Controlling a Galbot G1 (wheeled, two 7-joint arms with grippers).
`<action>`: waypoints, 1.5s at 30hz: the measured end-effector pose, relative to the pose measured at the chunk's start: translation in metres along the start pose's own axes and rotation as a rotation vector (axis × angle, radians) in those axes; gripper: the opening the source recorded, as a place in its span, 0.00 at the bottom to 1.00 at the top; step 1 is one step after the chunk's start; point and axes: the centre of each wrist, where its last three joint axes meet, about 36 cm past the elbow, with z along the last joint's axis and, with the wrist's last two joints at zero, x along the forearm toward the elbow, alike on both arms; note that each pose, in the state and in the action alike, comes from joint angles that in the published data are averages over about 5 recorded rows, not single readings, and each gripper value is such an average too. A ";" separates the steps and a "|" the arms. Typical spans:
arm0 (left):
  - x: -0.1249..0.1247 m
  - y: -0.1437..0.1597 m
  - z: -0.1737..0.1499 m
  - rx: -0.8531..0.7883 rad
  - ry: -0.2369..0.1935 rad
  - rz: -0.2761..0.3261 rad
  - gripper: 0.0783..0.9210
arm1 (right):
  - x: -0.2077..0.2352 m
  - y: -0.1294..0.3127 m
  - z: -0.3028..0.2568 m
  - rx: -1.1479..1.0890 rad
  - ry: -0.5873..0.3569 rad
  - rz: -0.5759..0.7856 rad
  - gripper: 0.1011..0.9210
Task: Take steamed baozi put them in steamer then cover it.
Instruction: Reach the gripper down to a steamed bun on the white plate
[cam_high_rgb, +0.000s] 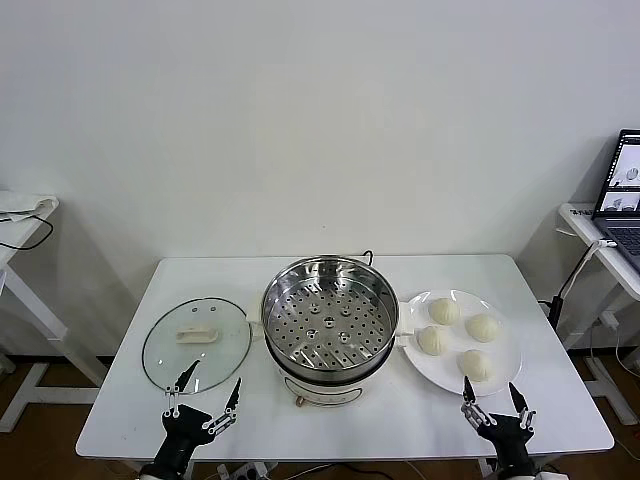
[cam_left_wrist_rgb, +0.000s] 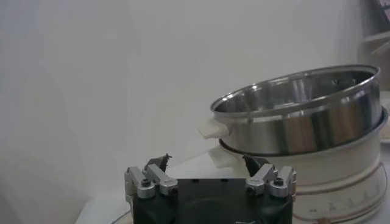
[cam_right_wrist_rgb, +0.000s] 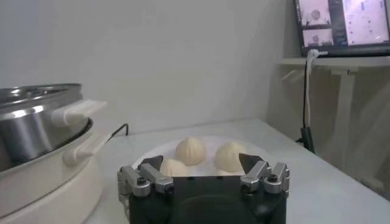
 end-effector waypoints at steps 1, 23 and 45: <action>0.000 0.000 0.000 0.001 -0.001 0.000 0.88 | -0.004 -0.001 -0.002 0.003 -0.003 0.001 0.88; 0.005 -0.002 -0.011 0.022 -0.044 -0.015 0.88 | -0.258 -0.041 -0.119 0.165 -0.007 -0.215 0.88; 0.014 -0.004 -0.007 0.042 -0.023 -0.045 0.88 | -0.383 -0.064 -0.232 1.097 0.467 -1.079 0.88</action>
